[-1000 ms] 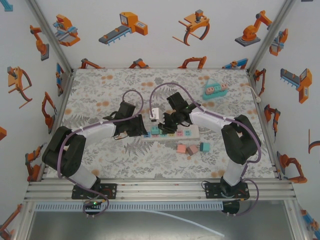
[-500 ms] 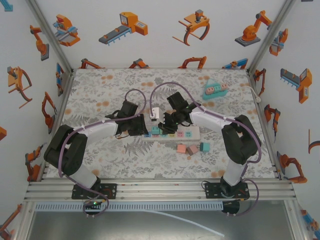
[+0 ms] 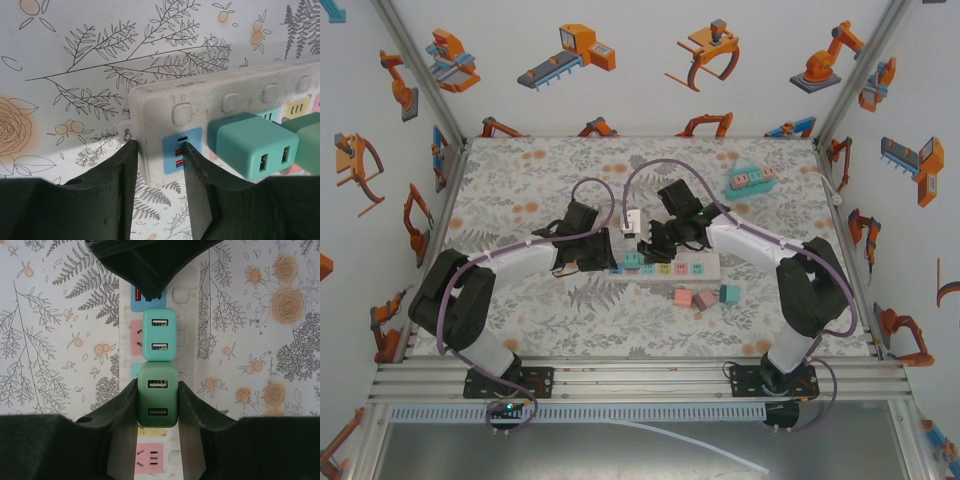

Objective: Pull the plug off the socket

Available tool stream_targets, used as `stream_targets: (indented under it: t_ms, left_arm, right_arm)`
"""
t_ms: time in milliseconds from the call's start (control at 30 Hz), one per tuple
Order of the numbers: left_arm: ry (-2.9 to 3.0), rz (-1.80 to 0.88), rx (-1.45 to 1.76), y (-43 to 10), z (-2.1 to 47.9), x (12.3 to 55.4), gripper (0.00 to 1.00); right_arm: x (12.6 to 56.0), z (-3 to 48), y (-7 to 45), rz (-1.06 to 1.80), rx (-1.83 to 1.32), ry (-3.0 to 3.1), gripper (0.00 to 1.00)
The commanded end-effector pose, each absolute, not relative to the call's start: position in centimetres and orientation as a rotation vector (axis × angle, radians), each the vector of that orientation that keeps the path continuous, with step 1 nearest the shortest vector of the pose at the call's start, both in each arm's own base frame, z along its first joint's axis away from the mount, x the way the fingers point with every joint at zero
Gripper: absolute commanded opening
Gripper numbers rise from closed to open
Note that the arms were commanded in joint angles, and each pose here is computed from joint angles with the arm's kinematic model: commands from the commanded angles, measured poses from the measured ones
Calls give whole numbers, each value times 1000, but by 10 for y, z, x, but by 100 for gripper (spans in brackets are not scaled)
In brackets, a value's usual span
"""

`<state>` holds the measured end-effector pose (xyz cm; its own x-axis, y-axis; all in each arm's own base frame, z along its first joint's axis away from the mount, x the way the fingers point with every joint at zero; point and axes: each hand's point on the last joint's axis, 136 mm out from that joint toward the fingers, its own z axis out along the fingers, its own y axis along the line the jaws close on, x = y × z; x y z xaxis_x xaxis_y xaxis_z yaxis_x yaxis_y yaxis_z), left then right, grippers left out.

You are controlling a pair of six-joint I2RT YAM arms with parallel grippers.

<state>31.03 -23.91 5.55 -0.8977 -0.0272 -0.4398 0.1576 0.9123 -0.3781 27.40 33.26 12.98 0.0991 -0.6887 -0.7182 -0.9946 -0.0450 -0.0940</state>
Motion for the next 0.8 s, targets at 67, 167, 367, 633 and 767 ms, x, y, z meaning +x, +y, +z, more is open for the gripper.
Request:
stream_targets:
  t_ms: [67,167,367,633,767]
  left_arm:
    - [2809,-307,119,-202,5,277,41]
    - [2783,-334,142,-207,16,281,41]
    - [2709,-416,187,-222,48,295,42]
    - [2595,-516,193,-239,95,314,47]
    - [2543,-547,196,-241,118,318,48]
  right_arm:
    - [270,157,344,697,-1766,1543,3]
    - [270,162,342,685,-1754,1543,3]
    - [268,182,337,688,-1644,1581,3]
    - [282,221,311,656,-1209,1840,3]
    - [288,240,291,697,-877,1985,2]
